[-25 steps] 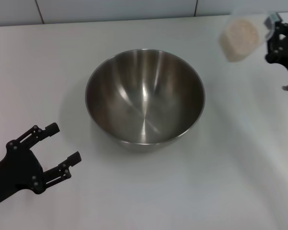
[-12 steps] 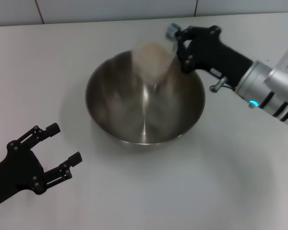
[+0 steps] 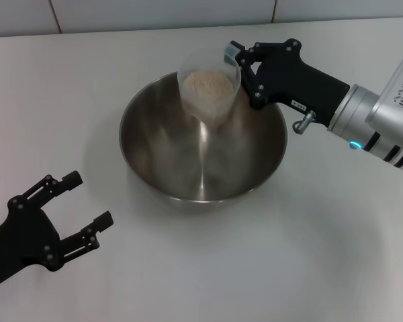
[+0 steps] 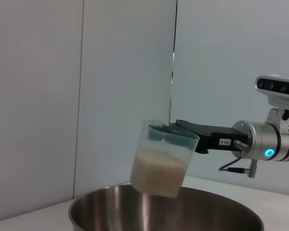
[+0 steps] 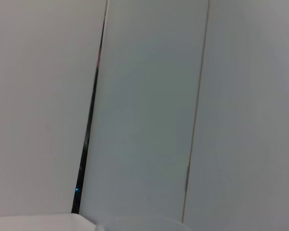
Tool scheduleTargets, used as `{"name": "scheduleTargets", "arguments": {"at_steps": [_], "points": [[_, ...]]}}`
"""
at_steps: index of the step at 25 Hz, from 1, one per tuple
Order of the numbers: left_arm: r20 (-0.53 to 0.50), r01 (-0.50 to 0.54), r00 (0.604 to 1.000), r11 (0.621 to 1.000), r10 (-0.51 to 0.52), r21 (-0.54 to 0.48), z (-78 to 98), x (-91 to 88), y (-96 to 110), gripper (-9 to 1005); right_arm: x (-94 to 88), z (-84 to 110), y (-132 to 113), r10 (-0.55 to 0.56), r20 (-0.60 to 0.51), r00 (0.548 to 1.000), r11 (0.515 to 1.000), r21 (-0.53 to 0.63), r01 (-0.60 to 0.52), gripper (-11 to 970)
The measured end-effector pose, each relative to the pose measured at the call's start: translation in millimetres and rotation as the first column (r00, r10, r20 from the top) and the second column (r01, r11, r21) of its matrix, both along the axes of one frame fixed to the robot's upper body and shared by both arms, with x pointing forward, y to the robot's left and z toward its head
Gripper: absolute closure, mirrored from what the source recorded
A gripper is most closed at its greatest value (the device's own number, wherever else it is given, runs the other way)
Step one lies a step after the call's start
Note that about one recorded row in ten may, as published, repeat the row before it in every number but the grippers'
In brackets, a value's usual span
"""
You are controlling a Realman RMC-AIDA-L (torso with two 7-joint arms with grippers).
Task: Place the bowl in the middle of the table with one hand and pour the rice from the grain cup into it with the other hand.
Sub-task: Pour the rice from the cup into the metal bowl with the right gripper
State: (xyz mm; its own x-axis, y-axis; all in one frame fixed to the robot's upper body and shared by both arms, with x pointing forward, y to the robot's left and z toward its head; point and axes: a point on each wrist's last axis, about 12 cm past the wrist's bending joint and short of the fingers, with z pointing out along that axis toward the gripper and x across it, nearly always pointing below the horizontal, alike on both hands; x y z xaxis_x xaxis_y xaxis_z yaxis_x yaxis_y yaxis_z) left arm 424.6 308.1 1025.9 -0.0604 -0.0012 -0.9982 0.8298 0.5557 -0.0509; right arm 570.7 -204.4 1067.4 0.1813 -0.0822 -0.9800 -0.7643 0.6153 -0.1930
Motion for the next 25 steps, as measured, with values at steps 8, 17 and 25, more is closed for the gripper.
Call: {"name": "scheduleTargets", "arguments": {"at_steps": [8, 17, 25], "points": [[-0.003, -0.005, 1.0, 1.0, 0.005, -0.003, -0.6, -0.4, -0.5, 152, 1.9, 3.9, -3.0, 0.055, 0.17, 0.984, 0.986, -0.166, -0.027, 953], [-0.007, -0.022, 1.0, 1.0, 0.022, -0.001, -1.8, 0.0, 0.3, 152, 0.1, 5.6, -5.4, 0.134, 0.536, 0.833, 0.904, -0.411, 0.119, 954], [-0.013, -0.039, 0.999, 0.999, 0.039, 0.002, -2.7, 2.2, 0.6, 152, -4.3, 4.1, 1.6, 0.247, 0.775, 0.582, 0.784, -0.513, 0.35, 953]]}}
